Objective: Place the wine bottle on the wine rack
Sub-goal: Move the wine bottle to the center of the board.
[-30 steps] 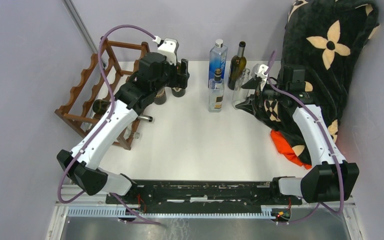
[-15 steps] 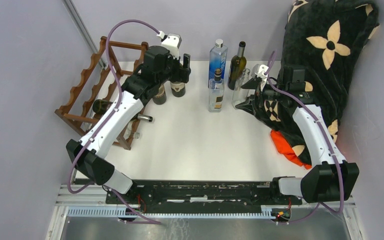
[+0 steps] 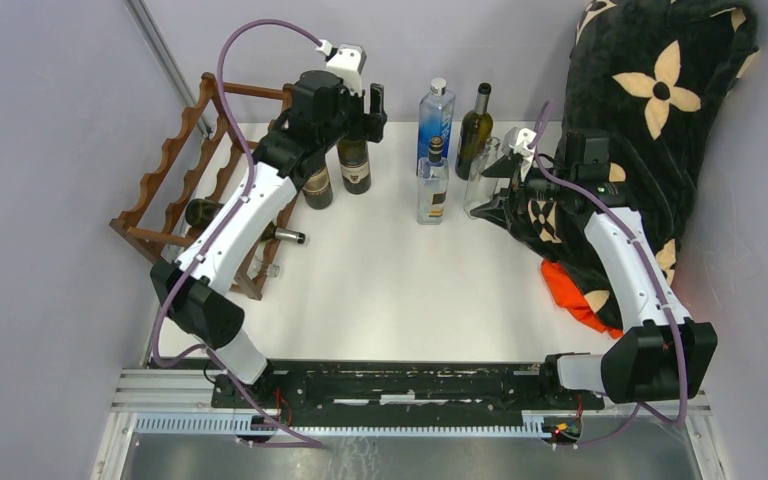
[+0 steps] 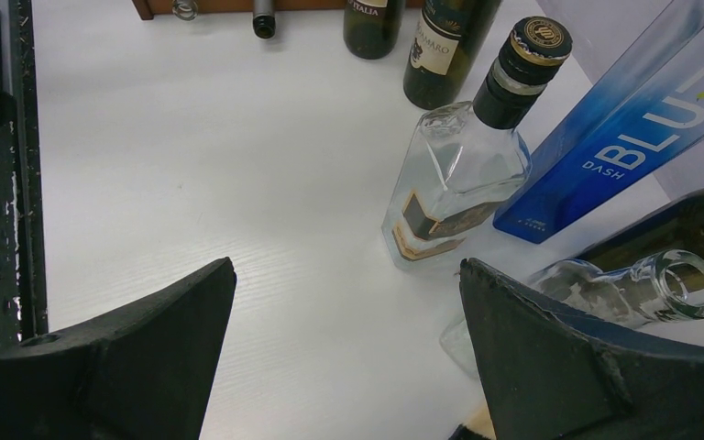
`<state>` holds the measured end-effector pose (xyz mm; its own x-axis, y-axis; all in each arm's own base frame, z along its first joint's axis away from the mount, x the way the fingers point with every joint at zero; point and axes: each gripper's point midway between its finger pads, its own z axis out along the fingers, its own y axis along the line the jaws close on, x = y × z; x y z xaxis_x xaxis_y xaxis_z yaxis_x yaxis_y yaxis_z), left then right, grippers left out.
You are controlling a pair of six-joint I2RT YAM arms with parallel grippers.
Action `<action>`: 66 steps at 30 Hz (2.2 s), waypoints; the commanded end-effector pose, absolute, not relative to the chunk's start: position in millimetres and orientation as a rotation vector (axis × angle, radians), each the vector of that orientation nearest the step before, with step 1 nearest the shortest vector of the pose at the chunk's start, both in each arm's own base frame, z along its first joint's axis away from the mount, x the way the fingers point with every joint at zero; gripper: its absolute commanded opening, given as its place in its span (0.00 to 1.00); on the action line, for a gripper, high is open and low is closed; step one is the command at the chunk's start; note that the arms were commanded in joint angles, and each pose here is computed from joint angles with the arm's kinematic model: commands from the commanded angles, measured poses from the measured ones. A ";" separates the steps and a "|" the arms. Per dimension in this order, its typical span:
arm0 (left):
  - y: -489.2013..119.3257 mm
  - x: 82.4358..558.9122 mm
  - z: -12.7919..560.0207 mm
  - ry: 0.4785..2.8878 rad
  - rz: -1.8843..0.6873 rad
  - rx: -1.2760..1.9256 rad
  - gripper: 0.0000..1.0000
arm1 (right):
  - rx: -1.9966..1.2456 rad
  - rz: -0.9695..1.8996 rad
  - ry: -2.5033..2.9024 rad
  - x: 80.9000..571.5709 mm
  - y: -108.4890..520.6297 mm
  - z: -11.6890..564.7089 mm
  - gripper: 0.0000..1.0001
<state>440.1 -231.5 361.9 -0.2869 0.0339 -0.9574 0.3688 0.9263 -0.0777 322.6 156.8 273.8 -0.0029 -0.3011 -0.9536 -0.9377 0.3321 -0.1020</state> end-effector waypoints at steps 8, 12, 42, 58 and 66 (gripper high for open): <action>-200.7 503.5 365.0 1.831 -0.145 0.160 0.80 | -1.184 0.726 1.455 327.9 159.1 296.5 0.98; -191.3 522.4 352.4 1.847 -0.149 0.125 0.78 | -1.182 0.719 1.456 327.5 158.4 297.3 0.98; -264.7 576.7 331.9 1.705 -0.425 0.297 0.20 | -1.187 0.723 1.487 331.5 157.0 286.8 0.98; -303.2 576.1 319.6 1.689 -0.443 0.364 0.46 | -1.195 0.712 1.495 333.3 155.7 285.5 0.98; -293.4 570.0 348.4 1.649 -0.426 0.319 0.73 | -1.191 0.722 1.487 333.0 157.1 288.7 0.98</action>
